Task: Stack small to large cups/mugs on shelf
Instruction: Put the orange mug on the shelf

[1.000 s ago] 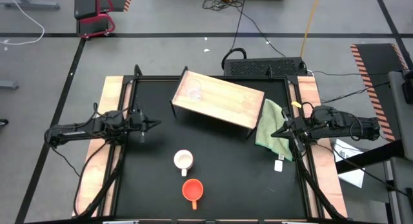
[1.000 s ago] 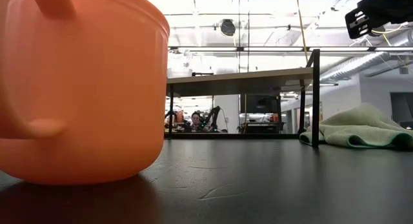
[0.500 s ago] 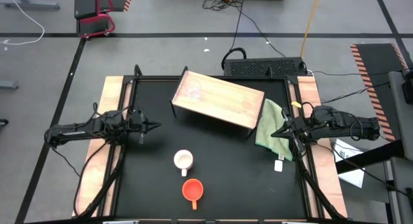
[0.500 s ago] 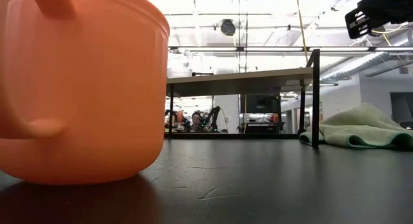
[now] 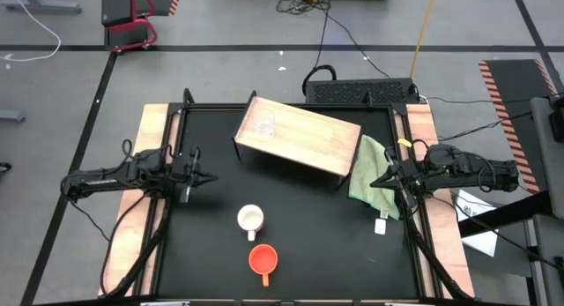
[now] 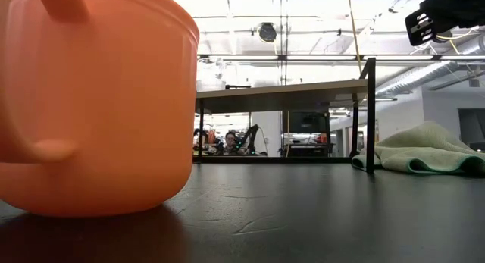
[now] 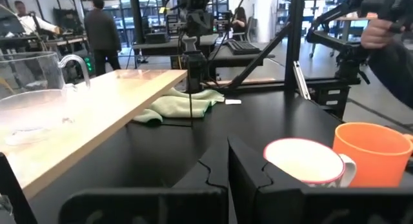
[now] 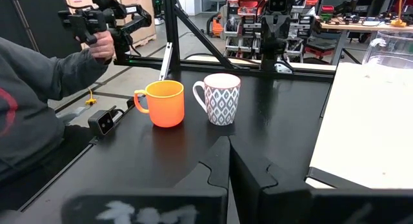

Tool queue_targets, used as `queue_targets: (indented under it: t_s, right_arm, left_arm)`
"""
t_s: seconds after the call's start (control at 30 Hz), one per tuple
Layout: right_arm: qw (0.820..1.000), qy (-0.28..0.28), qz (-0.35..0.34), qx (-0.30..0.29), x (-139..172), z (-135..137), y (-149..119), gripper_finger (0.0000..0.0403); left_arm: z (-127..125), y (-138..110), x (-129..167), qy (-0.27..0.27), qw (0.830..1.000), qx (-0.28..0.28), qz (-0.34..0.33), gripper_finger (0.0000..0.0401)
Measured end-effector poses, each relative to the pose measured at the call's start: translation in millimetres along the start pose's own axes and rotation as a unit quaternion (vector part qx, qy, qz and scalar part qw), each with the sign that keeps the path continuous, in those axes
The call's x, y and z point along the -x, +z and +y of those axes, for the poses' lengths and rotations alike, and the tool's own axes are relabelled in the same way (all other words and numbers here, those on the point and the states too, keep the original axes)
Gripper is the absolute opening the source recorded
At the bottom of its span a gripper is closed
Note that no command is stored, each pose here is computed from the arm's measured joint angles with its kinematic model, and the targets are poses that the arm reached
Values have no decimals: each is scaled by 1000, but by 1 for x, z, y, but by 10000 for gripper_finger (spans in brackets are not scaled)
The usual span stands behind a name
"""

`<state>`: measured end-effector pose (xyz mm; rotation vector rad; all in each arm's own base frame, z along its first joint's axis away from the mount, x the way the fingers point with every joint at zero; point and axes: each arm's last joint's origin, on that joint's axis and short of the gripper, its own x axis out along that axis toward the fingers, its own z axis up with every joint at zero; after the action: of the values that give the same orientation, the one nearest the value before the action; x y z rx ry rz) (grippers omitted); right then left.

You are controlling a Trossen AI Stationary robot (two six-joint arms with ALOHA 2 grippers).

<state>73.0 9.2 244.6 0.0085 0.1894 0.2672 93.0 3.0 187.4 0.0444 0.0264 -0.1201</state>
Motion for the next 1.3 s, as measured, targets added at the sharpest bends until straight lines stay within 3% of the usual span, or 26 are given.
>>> queue_targets:
  t_s: [0.53,0.87,1.3]
  right_arm:
    - [1000,0,0,0,0,0,0,0]
    - [1000,0,0,0,0,0,0,0]
    - [1000,0,0,0,0,0,0,0]
  left_arm:
    - [-14,1,-21,-92,995,28,13,1]
    - [-28,-1,-36,-74,997,10,28,1]
    - [-49,6,-50,-97,995,18,23,0]
